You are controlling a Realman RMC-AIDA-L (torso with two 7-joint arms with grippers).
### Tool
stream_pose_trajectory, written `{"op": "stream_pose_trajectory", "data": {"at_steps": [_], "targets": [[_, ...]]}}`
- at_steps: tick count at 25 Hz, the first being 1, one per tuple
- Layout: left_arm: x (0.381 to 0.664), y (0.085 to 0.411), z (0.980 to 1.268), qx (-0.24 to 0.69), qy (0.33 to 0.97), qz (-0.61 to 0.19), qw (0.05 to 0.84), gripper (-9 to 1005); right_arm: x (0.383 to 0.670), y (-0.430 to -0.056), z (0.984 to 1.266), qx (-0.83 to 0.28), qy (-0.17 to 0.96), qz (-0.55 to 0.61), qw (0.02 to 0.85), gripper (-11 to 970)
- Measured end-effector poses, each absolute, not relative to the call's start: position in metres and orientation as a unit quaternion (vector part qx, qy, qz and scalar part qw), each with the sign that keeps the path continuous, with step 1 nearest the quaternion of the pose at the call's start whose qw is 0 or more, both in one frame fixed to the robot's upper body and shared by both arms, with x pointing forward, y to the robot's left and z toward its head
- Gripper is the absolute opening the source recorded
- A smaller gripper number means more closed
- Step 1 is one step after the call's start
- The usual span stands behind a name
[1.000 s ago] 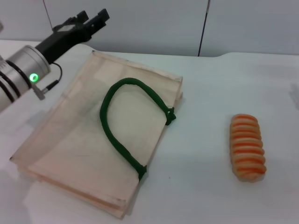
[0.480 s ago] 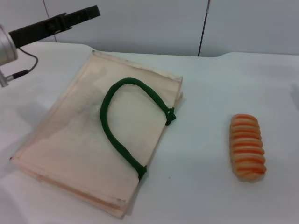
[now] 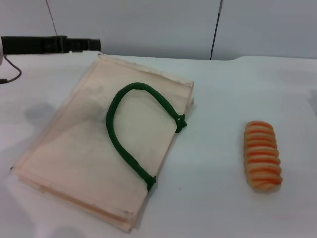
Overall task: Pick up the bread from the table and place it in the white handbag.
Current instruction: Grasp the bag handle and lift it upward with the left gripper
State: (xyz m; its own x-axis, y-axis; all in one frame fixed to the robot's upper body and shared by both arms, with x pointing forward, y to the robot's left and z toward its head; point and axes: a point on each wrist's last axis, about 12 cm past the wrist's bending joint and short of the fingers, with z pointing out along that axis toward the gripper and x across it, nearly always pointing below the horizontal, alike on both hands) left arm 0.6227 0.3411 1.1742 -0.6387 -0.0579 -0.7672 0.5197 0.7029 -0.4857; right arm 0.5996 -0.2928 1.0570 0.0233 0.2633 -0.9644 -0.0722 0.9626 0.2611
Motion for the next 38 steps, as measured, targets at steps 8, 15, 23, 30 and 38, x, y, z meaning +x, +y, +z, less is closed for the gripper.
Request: {"op": "stream_pose_trajectory", "data": {"at_steps": [8, 15, 23, 30, 38], "targets": [[0.635, 0.331, 1.183, 0.183, 0.872, -0.309, 0.332, 793, 0.6, -0.293, 1.058, 0.069, 0.688, 0.118, 0.713, 892], [0.645, 0.316, 1.172, 0.199, 0.893, -0.271, 0.301, 792, 0.602, -0.292, 1.059, 0.067, 0.687, 0.119, 0.714, 891], [0.657, 0.287, 1.148, 0.216, 0.9, -0.253, 0.282, 791, 0.603, -0.29, 1.06, 0.068, 0.686, 0.121, 0.714, 891], [0.662, 0.278, 1.139, 0.215, 0.902, -0.239, 0.287, 790, 0.603, -0.289, 1.06, 0.067, 0.686, 0.122, 0.714, 892], [0.667, 0.261, 1.131, 0.233, 0.9, -0.227, 0.288, 790, 0.604, -0.289, 1.061, 0.066, 0.686, 0.123, 0.715, 892]]}}
